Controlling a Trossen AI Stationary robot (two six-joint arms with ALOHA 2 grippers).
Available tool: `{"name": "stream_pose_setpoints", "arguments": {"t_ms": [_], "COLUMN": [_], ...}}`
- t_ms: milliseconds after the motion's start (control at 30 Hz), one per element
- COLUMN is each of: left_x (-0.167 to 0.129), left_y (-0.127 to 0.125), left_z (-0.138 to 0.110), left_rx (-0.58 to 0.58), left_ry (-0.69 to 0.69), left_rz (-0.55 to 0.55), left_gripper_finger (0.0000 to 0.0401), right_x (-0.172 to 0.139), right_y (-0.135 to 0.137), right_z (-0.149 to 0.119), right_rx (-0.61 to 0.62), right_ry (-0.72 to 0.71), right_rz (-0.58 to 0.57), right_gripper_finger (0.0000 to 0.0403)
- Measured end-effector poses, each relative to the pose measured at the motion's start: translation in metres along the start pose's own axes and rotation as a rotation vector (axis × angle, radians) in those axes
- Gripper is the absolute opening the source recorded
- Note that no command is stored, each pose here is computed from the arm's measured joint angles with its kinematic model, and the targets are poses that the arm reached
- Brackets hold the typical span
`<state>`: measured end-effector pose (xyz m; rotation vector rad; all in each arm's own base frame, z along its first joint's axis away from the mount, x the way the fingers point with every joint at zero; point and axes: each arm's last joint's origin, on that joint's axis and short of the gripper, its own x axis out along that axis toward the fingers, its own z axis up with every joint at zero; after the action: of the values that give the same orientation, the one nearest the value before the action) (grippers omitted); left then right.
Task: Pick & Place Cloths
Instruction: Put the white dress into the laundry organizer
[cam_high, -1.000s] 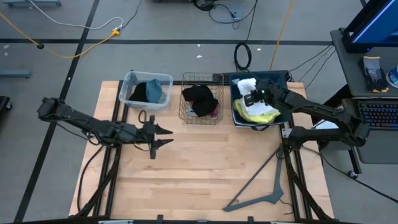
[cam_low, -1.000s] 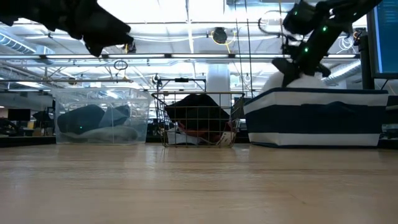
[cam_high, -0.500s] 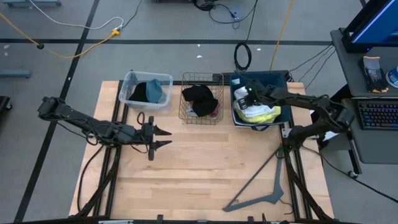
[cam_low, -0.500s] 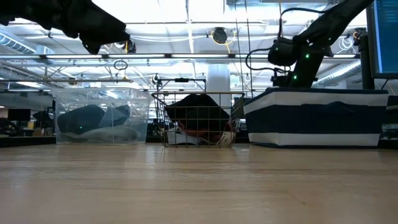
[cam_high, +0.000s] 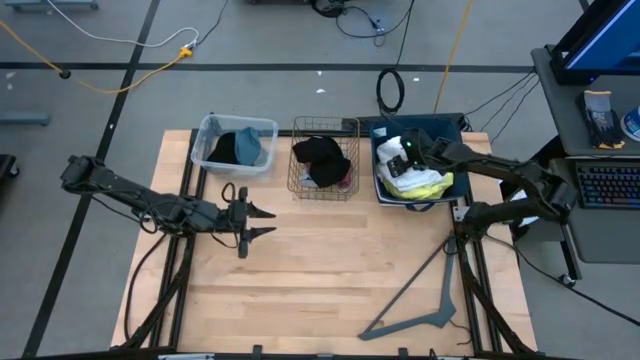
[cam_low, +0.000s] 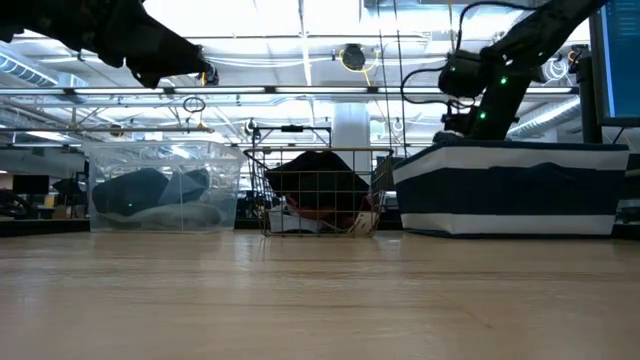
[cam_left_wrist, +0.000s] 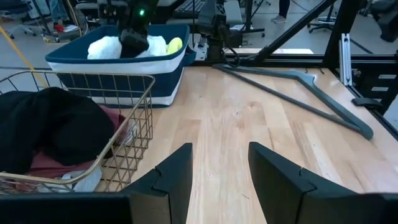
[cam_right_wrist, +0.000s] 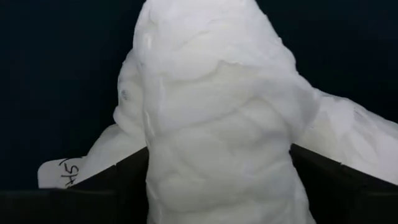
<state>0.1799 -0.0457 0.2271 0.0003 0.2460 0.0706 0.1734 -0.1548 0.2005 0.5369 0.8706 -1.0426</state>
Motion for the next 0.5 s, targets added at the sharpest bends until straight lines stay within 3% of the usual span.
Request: {"name": "stream_pose_setpoints", "arguments": {"t_ms": [500], "left_x": [0.0], "left_y": [-0.001], "left_z": [-0.001], "left_rx": [-0.002], "left_ry": [0.009], "left_rz": [-0.051], "left_gripper_finger": [0.0156], "right_x": [-0.053], "right_y": [-0.013], "right_z": [-0.002], "right_rx": [0.037], "right_ry": [-0.134], "right_rz": [0.126], "right_gripper_finger": [0.0303]}}
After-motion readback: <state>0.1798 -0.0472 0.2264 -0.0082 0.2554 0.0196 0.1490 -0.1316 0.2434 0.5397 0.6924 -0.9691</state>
